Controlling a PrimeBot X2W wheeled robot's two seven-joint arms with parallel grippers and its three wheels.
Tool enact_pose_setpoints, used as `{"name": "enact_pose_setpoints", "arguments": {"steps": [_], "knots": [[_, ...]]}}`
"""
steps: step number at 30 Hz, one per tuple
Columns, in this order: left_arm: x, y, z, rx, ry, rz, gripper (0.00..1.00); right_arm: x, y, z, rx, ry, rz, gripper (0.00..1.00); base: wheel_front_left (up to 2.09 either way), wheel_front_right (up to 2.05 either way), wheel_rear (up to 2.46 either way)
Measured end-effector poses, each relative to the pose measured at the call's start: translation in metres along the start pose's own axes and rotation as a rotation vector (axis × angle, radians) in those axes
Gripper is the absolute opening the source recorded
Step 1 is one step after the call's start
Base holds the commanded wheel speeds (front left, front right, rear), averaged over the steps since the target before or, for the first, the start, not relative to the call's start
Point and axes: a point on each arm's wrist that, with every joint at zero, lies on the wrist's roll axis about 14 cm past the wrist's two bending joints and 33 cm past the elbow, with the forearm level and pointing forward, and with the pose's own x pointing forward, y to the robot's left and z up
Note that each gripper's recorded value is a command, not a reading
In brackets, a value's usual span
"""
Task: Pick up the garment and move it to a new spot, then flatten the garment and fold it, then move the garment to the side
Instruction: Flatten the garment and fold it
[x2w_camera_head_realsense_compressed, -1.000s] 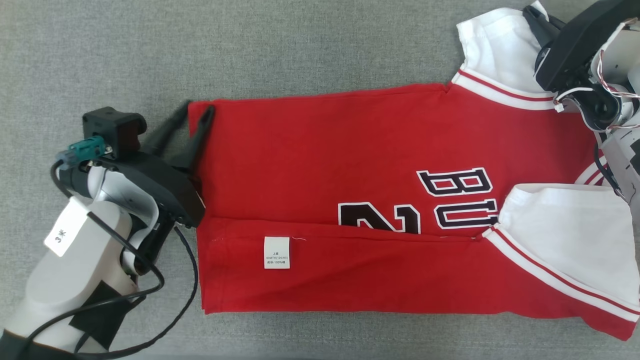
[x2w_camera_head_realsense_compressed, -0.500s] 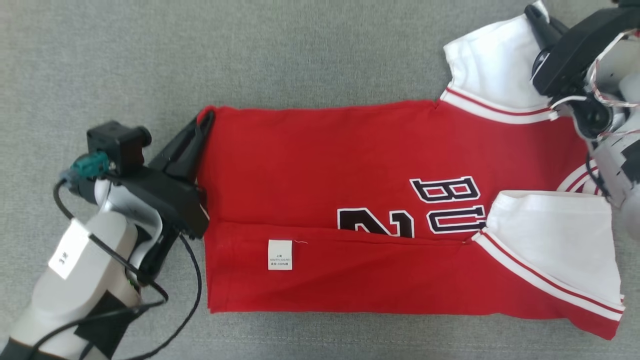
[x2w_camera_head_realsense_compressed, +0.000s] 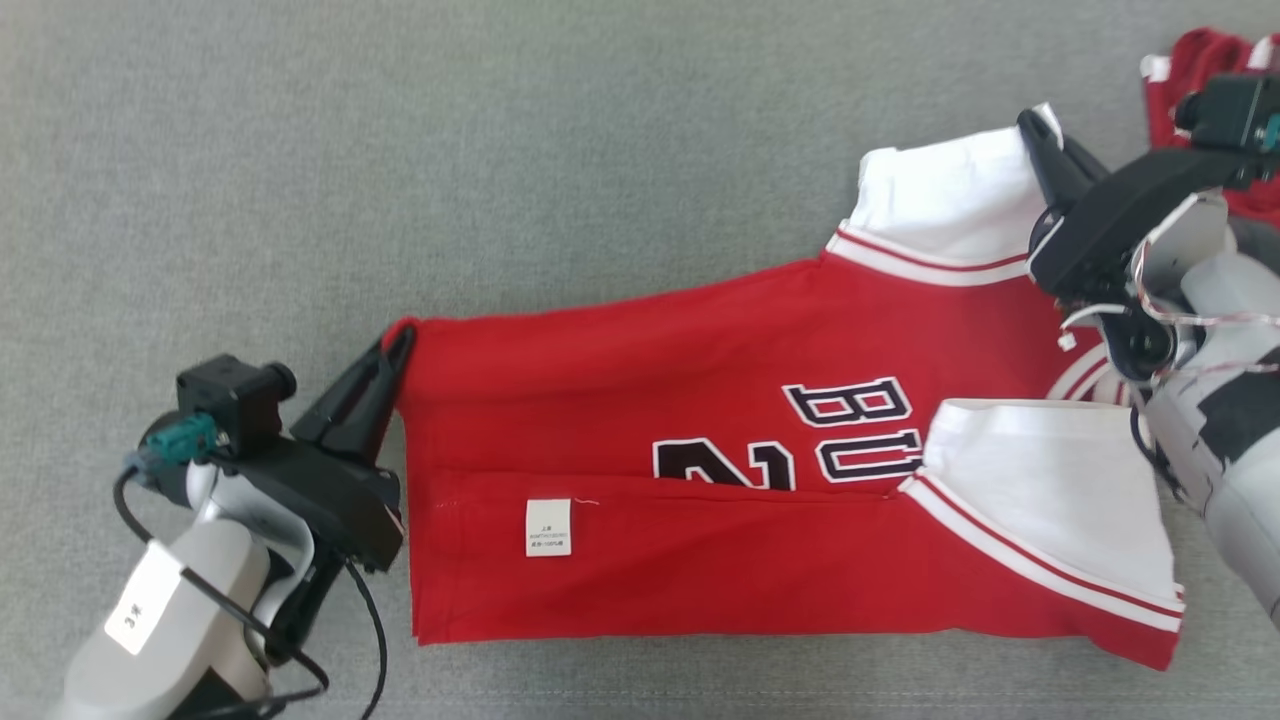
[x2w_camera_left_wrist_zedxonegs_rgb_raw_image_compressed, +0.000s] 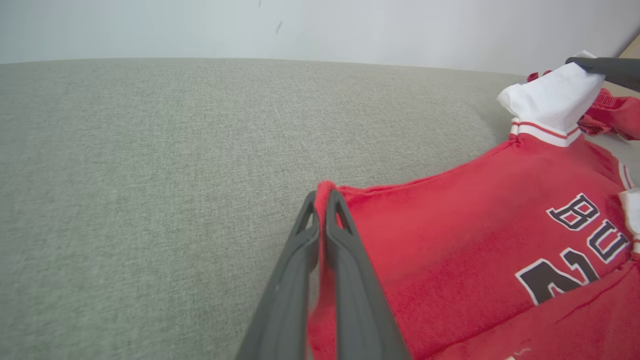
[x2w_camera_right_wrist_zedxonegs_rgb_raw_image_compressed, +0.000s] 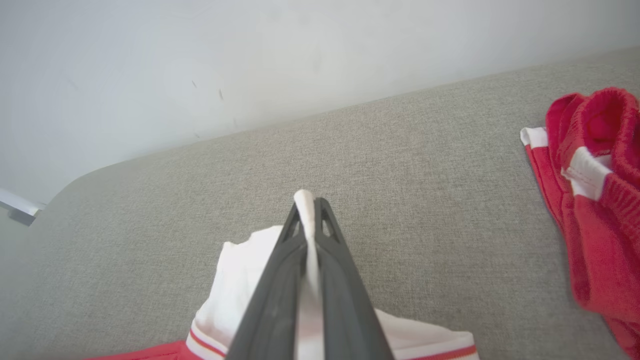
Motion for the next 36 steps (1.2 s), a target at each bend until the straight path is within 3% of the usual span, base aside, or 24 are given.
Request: {"name": "enact_pose_setpoints", "arguments": {"steps": [8, 23, 36], "knots": [[-0.015, -0.022, -0.003, 0.007, -0.006, -0.046, 0.00, -0.038, 0.014, 0.003, -0.004, -0.073, 0.053, 0.00, 0.00, 0.00, 0.00], [-0.039, -0.038, -0.001, 0.023, -0.017, -0.077, 0.00, -0.099, 0.010, -0.009, 0.018, -0.129, 0.070, 0.00, 0.00, 0.00, 0.00], [-0.041, -0.034, -0.003, 0.023, -0.014, -0.052, 0.00, -0.124, 0.006, -0.050, 0.086, -0.053, 0.075, 0.00, 0.00, 0.00, 0.00]]}}
